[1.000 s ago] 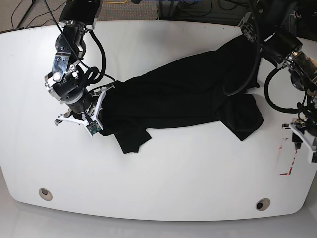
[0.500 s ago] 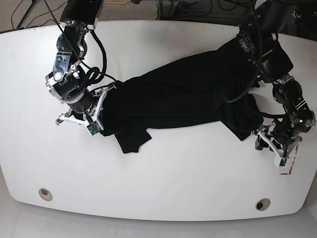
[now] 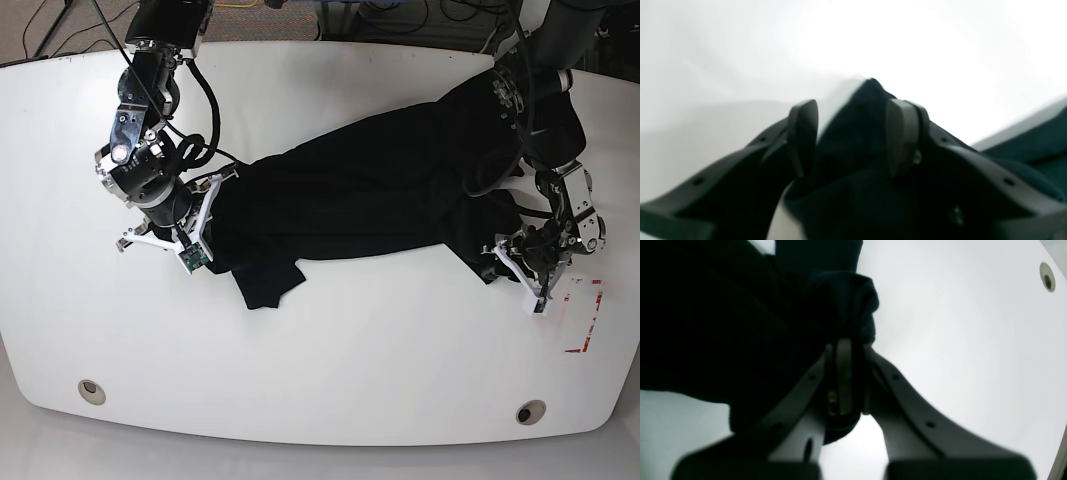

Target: Layout the t-shirt on the table in an organized manner, then fold the t-shirt properly

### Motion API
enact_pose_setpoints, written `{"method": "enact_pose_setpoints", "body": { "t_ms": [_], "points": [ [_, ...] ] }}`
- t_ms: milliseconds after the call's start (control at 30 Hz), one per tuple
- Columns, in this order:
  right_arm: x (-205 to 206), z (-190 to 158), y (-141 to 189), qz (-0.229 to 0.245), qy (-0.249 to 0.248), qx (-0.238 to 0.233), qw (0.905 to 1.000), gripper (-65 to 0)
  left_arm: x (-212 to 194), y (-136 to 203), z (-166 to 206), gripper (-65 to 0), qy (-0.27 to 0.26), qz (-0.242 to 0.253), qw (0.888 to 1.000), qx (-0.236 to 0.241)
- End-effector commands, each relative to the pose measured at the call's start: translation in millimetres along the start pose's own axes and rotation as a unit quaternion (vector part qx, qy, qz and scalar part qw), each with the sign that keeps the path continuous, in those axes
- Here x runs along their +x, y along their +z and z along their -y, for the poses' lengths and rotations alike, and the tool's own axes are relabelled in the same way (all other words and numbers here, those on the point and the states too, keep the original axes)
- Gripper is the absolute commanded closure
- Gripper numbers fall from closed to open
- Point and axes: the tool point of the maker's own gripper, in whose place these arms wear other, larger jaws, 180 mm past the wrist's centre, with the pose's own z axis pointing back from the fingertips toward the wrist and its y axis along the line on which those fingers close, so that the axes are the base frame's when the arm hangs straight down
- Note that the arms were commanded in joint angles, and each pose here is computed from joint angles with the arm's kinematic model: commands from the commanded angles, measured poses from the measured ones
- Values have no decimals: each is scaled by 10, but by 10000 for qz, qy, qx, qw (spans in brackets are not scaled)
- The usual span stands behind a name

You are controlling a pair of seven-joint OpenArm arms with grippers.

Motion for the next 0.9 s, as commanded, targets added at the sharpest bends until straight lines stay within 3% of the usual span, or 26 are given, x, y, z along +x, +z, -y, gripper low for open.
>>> {"method": "enact_pose_setpoints", "body": {
  "t_ms": [0, 767, 867],
  "points": [
    [131, 59, 45, 250, 23, -83, 9997, 0, 278, 57, -49, -310, -28, 392, 9992, 25],
    [138, 54, 48, 262, 29, -76, 9996, 0, -153, -69, -80, -303, 295, -34, 9995, -116],
    [144, 57, 48, 269, 30, -80, 9996, 0, -146, -71, -67, -235, 278, -28, 9995, -121]
  ]
}}
